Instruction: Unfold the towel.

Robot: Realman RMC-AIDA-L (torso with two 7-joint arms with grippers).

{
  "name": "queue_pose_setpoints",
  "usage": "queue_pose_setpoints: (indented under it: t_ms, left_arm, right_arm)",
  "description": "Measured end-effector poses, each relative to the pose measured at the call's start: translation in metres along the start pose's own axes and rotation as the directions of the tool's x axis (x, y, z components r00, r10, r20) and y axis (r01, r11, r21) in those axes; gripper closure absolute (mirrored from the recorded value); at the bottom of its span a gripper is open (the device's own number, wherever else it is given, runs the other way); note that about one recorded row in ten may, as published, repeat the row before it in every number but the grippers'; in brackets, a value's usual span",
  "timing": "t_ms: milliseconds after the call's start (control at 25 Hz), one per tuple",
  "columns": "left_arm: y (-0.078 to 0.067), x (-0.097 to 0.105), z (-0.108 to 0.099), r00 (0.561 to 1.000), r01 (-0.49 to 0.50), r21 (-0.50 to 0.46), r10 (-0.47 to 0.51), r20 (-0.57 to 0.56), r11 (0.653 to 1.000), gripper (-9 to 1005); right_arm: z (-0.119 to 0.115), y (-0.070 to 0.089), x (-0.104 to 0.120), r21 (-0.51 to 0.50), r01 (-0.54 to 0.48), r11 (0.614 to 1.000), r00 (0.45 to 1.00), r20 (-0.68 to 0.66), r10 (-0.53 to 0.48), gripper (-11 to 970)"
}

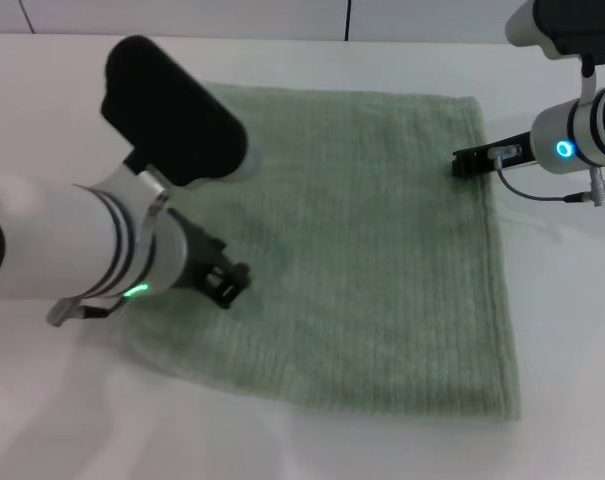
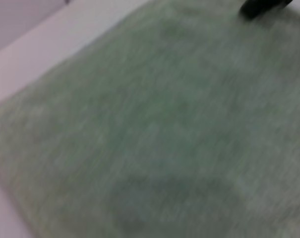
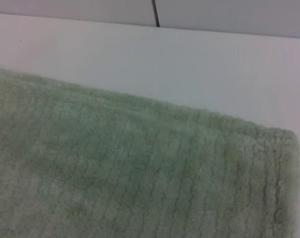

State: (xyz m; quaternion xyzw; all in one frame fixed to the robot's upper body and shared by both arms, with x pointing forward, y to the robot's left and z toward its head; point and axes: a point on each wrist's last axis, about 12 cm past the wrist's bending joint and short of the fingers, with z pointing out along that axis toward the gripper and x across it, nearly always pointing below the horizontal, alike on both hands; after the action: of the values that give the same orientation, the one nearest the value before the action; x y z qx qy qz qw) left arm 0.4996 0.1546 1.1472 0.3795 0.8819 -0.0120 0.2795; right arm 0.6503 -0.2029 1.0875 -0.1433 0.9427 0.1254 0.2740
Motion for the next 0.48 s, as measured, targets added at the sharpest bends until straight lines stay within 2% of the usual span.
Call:
queue_pose_setpoints:
  t_ms: [200,240,360,400,440,480]
  left_arm:
    - [0.01,0.011,-0.002,0.998,0.043,-0.016,-0.043,-0.053,0.999,659]
    - [0.018,0.017,-0.004,0.994,0.071,-0.031,-0.073,-0.077,0.997,658]
    - [0.018,0.017,-0.004,0.994,0.071,-0.031,-0.073,-0.077,0.997,658]
    - [0.026,0.023,-0.005,0.991,0.099,-0.047,-0.103,-0.084,0.994,658]
    - [0.026,0.023,-0.005,0.991,0.099,-0.047,-0.103,-0.084,0.994,658]
    - [0.041,0.025,-0.012,0.993,0.106,-0.086,-0.109,-0.034,0.991,658]
  right_arm:
    - [0.0,0.0,0.0,0.001,-0.001,1.0,1.0,0.0,0.001,949]
    - [0.0,0.0,0.0,0.001,-0.001,1.0,1.0,0.0,0.001,949]
    - [-0.004,0.0,-0.005,0.0,0.006,1.0,1.0,0.021,-0.006,948]
    - [-0.004,0.0,-0.005,0.0,0.006,1.0,1.0,0.021,-0.006,948]
    - [-0.007,0.0,-0.009,-0.002,0.013,1.0,0.999,0.037,-0.013,948]
    - [-0.011,0.001,-0.015,-0.004,0.023,1.0,0.998,0.06,-0.022,947]
